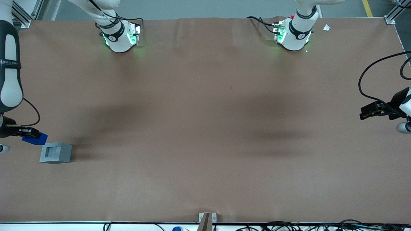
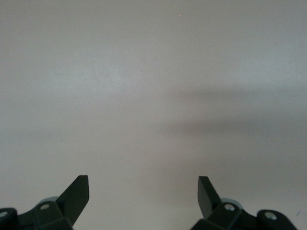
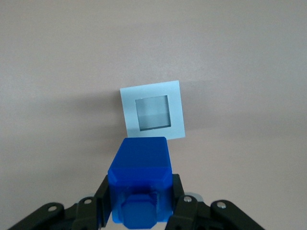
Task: Insert blue part into gray base with right arm
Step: 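Lift the blue block and carry it above the gray base, then align the blue block over the gray base's square opening, then lower the blue block into the gray base's opening, then open the right gripper to release the blue block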
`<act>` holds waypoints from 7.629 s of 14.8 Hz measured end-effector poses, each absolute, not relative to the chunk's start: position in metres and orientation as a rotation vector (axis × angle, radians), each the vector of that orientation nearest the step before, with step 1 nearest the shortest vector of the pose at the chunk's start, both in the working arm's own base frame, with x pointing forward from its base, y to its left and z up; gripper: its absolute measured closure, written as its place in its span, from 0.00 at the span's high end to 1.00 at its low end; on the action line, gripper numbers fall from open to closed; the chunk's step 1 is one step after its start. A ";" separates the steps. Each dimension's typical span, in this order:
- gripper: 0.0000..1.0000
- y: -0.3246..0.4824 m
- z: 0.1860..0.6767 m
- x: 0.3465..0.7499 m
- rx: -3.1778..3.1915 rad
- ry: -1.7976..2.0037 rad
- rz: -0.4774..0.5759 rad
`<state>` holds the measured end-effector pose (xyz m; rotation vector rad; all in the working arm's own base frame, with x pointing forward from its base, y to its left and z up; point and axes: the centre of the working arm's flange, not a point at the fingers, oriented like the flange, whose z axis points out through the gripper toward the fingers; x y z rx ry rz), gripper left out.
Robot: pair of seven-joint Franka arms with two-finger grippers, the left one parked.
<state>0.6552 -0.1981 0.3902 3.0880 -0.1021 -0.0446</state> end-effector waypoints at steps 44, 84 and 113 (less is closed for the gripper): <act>0.51 -0.215 0.310 0.697 3.127 0.064 -0.132; 0.51 -0.223 0.302 0.696 3.132 0.022 -0.073; 0.95 -0.215 0.294 0.691 3.142 0.032 -0.140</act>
